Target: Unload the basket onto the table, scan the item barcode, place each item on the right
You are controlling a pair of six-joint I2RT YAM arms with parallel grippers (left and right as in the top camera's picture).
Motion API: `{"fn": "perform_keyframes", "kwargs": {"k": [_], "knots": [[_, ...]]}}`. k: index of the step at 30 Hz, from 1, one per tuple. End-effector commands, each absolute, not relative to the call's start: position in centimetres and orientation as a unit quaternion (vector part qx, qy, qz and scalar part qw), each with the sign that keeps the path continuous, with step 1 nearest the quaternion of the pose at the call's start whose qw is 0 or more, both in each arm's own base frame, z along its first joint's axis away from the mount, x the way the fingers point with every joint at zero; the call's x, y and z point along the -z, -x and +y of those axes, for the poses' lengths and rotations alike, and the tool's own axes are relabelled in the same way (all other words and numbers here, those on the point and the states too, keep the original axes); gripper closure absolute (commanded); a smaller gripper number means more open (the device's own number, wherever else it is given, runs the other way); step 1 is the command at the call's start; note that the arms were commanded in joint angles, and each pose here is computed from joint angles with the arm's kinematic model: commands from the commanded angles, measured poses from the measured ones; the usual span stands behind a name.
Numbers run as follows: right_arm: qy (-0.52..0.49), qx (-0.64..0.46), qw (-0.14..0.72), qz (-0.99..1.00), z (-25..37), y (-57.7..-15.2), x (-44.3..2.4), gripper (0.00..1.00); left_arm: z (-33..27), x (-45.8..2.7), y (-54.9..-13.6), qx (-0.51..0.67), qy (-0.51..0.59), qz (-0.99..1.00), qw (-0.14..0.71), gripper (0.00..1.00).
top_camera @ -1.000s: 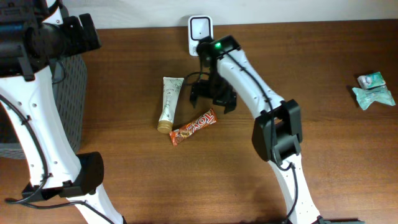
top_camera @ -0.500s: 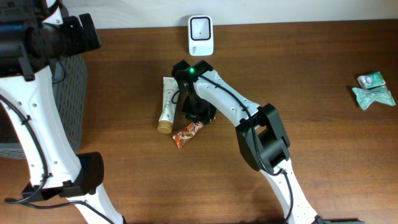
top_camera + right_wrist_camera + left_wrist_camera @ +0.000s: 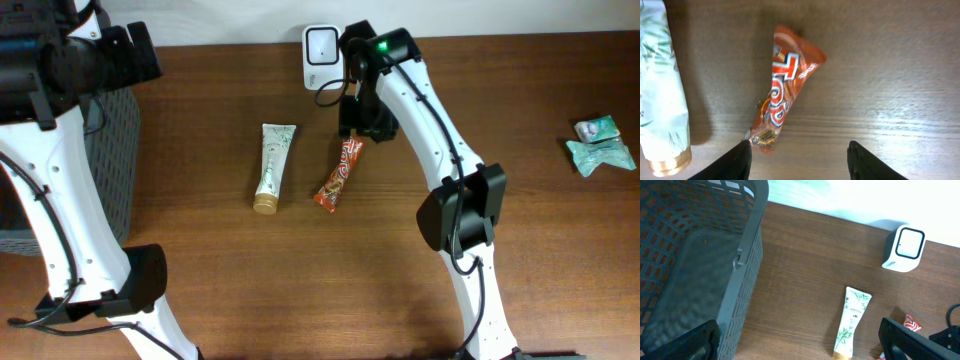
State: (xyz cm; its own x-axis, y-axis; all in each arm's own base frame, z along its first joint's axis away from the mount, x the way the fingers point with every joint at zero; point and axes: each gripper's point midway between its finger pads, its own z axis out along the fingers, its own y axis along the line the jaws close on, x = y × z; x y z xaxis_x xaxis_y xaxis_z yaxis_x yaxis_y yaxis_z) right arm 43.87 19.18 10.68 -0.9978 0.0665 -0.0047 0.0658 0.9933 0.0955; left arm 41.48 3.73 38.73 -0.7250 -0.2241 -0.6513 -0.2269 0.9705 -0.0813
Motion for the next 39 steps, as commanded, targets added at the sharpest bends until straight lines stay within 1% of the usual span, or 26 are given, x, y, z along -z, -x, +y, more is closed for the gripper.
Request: {"fn": "perform_keyframes", "kwargs": {"k": [1, 2, 5, 8, 9, 10, 11, 12, 13, 15, 17, 18, 19, 21, 22, 24, 28, 30, 32, 33, 35, 36, 37, 38, 39], "knots": [[-0.052, -0.042, -0.028, 0.997, 20.0, -42.4, -8.7, 0.40, 3.8, -39.0, -41.3, -0.004, 0.118, 0.928, 0.353, 0.01], [-0.056, -0.039, -0.036, 0.997, 20.0, -42.1, -7.8, 0.40, 3.8, -39.0, -41.3, -0.004, 0.118, 0.928, 0.353, 0.01], [-0.048, -0.045, -0.070, 0.995, 21.1, -40.6, -3.1, 0.40, 3.8, -39.0, -41.3, -0.004, 0.118, 0.928, 0.353, 0.01], [-0.040, -0.075, -0.079, 0.993, 22.9, -39.8, -0.7, 0.41, 3.8, -39.0, -41.3, -0.004, 0.118, 0.928, 0.353, 0.01], [-0.036, -0.077, -0.075, 0.994, 23.2, -39.9, -0.3, 0.48, 3.8, -39.0, -41.3, -0.004, 0.118, 0.928, 0.353, 0.01], [-0.035, -0.078, -0.073, 0.994, 23.3, -39.9, -0.2, 0.60, 3.8, -39.0, -41.3, -0.004, 0.118, 0.928, 0.353, 0.01], [-0.035, -0.080, -0.069, 0.994, 23.4, -40.1, -0.2, 0.78, 3.8, -39.0, -41.3, -0.004, 0.118, 0.928, 0.353, 0.01], [-0.035, -0.083, -0.064, 0.994, 23.5, -40.4, -0.8, 0.92, 3.8, -39.0, -41.3, -0.004, 0.118, 0.928, 0.353, 0.01], [-0.037, -0.086, -0.061, 0.994, 23.4, -40.7, -1.4, 0.96, 3.8, -39.0, -41.3, -0.004, 0.118, 0.928, 0.353, 0.01], [-0.042, -0.114, -0.066, 0.990, 24.0, -41.0, -3.7, 0.96, 3.8, -39.0, -41.3, -0.004, 0.118, 0.928, 0.353, 0.01], [-0.050, -0.217, -0.098, 0.970, 26.4, -40.8, -8.4, 0.96, 3.8, -39.0, -41.3, -0.004, 0.118, 0.928, 0.353, 0.01], [-0.057, -0.291, -0.128, 0.946, 28.0, -40.2, -11.4, 0.96, 3.8, -39.0, -41.3, -0.004, 0.118, 0.928, 0.353, 0.01], [-0.083, -0.342, -0.164, 0.922, 28.9, -39.6, -13.8, 0.96, 3.8, -39.0, -41.3, -0.004, 0.118, 0.928, 0.353, 0.01], [-0.127, -0.424, -0.245, 0.863, 29.8, -38.4, -17.4, 0.94, 3.8, -39.0, -41.3, -0.004, 0.118, 0.928, 0.353, 0.01], [-0.140, -0.441, -0.271, 0.844, 29.8, -37.9, -18.4, 0.91, 3.8, -39.0, -41.3, -0.004, 0.118, 0.928, 0.353, 0.01], [-0.159, -0.468, -0.308, 0.813, 29.7, -37.4, -20.0, 0.96, 3.8, -39.0, -41.3, -0.004, 0.118, 0.928, 0.353, 0.01], [-0.156, -0.543, -0.342, 0.751, 30.8, -37.5, -23.4, 0.96, 3.8, -39.0, -41.3, -0.004, 0.118, 0.928, 0.353, 0.01], [-0.159, -0.518, -0.332, 0.772, 30.5, -37.4, -22.3, 0.96, 3.8, -39.0, -41.3, -0.004, 0.118, 0.928, 0.353, 0.01], [-0.160, -0.453, -0.300, 0.824, 29.5, -37.5, -19.4, 0.96, 3.8, -39.0, -41.3, -0.004, 0.118, 0.928, 0.353, 0.01], [-0.166, -0.401, -0.280, 0.856, 28.5, -37.5, -17.5, 0.92, 3.8, -39.0, -41.3, -0.004, 0.118, 0.928, 0.353, 0.01], [-0.198, -0.242, -0.222, 0.924, 25.6, -37.6, -12.9, 0.83, 3.8, -39.0, -41.3, -0.004, 0.118, 0.928, 0.353, 0.01], [-0.203, -0.204, -0.201, 0.936, 25.0, -37.8, -12.1, 0.66, 3.8, -39.0, -41.3, -0.004, 0.118, 0.928, 0.353, 0.01], [-0.206, -0.170, -0.179, 0.947, 24.6, -38.0, -11.3, 0.42, 3.8, -39.0, -41.3, -0.004, 0.118, 0.928, 0.353, 0.01], [-0.207, -0.126, -0.149, 0.959, 24.2, -38.2, -10.5, 0.21, 3.8, -39.0, -41.3, -0.004, 0.118, 0.928, 0.353, 0.01], [-0.210, -0.101, -0.136, 0.963, 24.2, -38.1, -10.1, 0.21, 3.8, -39.0, -41.3, -0.004, 0.118, 0.928, 0.353, 0.01]]}}
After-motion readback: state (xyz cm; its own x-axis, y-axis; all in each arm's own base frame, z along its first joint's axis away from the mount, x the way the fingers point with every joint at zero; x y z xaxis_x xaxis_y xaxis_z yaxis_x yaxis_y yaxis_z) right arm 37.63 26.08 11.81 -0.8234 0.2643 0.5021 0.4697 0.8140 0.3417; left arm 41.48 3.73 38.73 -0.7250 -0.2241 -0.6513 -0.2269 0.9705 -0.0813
